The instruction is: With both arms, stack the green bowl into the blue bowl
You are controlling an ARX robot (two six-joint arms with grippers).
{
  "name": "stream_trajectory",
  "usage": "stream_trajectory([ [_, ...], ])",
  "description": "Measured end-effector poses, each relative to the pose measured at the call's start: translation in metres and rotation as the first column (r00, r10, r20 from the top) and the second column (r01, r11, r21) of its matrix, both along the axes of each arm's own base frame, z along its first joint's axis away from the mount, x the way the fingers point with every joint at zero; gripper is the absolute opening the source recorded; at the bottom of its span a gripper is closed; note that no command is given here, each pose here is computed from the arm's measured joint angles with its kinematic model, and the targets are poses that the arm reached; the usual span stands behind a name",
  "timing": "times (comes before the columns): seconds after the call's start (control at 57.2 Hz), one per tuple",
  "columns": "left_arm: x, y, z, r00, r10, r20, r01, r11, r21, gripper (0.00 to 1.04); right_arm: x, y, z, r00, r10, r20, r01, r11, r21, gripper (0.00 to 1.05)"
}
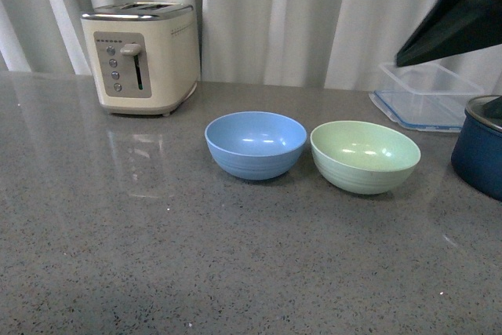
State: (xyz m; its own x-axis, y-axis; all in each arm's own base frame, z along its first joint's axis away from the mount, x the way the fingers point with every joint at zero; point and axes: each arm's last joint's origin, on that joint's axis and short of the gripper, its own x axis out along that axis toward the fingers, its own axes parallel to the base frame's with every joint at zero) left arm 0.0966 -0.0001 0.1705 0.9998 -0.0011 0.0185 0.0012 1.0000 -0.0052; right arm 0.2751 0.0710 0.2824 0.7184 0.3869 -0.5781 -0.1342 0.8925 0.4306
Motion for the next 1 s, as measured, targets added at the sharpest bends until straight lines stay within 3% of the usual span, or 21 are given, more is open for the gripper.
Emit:
stream_trajectory([
  [0.402,0.000,0.000,0.000,1.000,0.000,0.000,0.000,1.000,0.000,0.98,0.092,0.009,-0.044,0.966,-0.216,-0.138,0.202,0.973,-0.113,0.95],
  [0.857,0.000,0.000,0.000,1.000,0.000,0.000,0.000,1.000,0.000,0.98,0.132,-0.016,-0.078,0.914,-0.349,-0.206,0.311,0.930,-0.198,0.95],
  [0.997,0.000,0.000,0.000,1.000,0.000,0.000,0.000,1.000,0.000,0.98,0.136,-0.018,-0.083,0.909,-0.360,-0.209,0.314,0.923,-0.223,0.75],
])
